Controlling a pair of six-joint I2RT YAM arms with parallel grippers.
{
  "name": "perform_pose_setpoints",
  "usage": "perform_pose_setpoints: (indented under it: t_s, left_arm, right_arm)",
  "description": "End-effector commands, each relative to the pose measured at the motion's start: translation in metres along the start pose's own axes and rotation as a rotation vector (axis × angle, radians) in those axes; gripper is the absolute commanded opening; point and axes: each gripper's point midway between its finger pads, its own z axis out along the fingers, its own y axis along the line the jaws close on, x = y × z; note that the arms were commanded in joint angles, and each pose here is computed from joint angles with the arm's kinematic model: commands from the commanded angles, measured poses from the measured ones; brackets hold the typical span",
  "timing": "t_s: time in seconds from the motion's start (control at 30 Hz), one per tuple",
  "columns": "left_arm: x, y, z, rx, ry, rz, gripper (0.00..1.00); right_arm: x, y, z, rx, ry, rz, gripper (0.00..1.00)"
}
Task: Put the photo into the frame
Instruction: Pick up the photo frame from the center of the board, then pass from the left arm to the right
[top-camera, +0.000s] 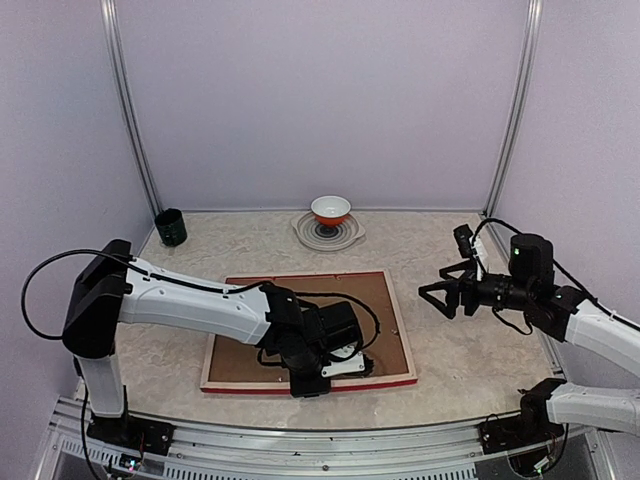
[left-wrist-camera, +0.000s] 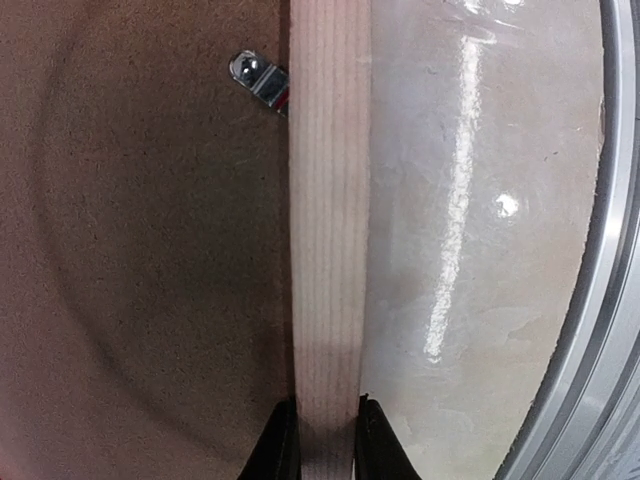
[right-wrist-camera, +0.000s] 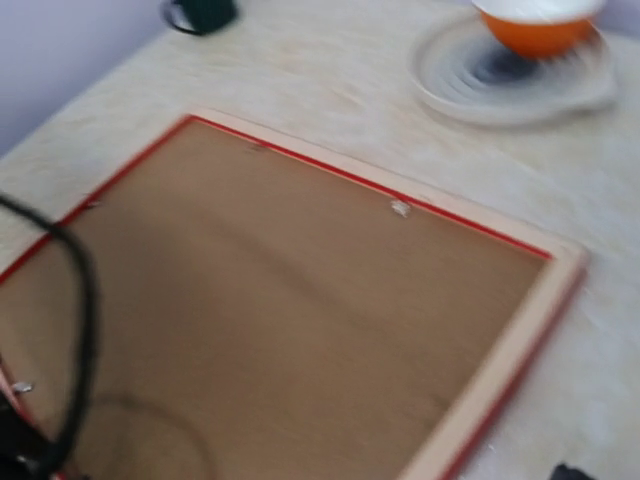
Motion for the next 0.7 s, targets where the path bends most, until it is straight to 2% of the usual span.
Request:
perform_pose_setpoints:
  t_s: [0.0,0.27,0.47,0.67]
  left_arm:
    - [-0.018,0.017,-0.042,-0.050,-0.082,-0.049,0.00]
    - [-0.028,0.032,-0.075,-0.086,-0.115,-0.073,0.00]
    - [-0.032,0.046,-0.093,-0.112,-0.118,-0.094,0.00]
    - [-0.037,0.053,-0.107,-0.120,-0.127,-0.103,0.00]
  right_arm:
    - [-0.013,0.025,-0.004,-0.069,-0.082,-0.121,0.99]
    - [-0.026,0.070,-0.008,-0.126,-0.088,-0.339,0.99]
    - [-0.032,0.078,-0.012,-0.046,0.031,-0.462,0.99]
    - [-0.021,0.087,-0.015,-0.021,0.130,-0.674,0.99]
